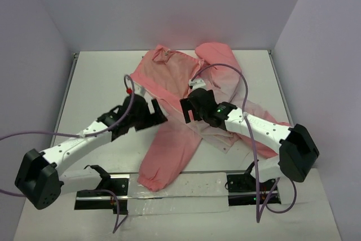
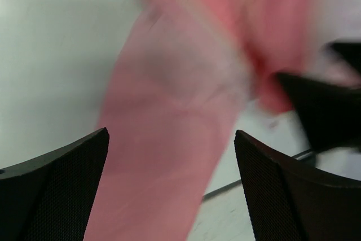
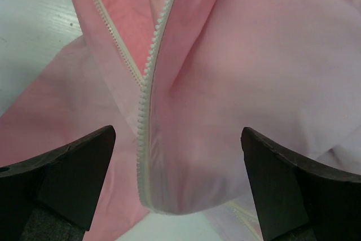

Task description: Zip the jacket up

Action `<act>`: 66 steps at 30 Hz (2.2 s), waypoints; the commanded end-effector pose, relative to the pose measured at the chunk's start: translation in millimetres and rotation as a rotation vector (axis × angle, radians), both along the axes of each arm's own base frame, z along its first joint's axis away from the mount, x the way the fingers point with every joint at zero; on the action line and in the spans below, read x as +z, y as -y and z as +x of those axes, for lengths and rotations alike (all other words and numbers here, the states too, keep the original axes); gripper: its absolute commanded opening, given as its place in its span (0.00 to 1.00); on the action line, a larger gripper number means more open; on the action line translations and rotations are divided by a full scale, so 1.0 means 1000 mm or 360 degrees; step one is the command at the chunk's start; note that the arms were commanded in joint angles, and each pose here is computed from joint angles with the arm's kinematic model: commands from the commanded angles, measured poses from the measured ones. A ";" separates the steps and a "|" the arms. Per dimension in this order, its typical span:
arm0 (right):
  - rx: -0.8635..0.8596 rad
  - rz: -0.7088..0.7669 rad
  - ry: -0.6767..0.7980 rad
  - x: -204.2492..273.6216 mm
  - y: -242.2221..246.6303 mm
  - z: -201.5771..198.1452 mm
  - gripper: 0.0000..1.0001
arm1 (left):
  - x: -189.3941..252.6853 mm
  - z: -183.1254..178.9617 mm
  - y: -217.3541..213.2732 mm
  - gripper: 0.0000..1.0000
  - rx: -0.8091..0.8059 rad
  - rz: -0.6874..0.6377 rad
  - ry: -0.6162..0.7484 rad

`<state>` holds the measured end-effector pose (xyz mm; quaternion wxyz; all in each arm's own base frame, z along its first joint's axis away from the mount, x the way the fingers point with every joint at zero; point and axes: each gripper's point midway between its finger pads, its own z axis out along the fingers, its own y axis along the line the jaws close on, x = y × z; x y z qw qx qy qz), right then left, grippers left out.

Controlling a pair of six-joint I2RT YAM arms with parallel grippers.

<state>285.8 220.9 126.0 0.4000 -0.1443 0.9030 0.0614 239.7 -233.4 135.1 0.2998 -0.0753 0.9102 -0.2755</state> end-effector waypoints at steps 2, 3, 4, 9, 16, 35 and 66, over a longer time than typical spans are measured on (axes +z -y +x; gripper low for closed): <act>-0.0076 -0.0086 -0.0020 -0.016 -0.002 0.016 0.88 | -0.077 -0.056 -0.008 0.98 0.0083 0.0087 -0.0340; -0.0157 -0.0148 0.0008 -0.017 0.007 0.024 0.74 | -0.085 -0.064 -0.006 0.97 0.0068 0.0115 -0.0356; -0.0225 -0.0187 0.0014 -0.017 0.017 0.029 0.44 | -0.094 -0.070 -0.007 0.95 0.0068 0.0133 -0.0392; -0.0562 -0.0058 0.0087 0.015 0.080 0.057 0.00 | -0.110 -0.089 0.003 0.25 0.0002 0.0119 -0.0479; -0.0918 0.0112 0.0382 0.097 0.161 0.077 0.00 | -0.095 -0.058 -0.050 0.00 0.0320 0.0430 -0.0320; -0.0974 0.0361 0.0414 0.143 0.179 0.122 1.00 | 0.088 0.095 -0.179 0.78 0.1135 0.0378 0.0201; 0.0392 -0.0252 -0.0071 -0.069 -0.177 0.033 0.75 | -0.013 0.147 -0.164 0.89 0.1058 -0.0394 -0.0256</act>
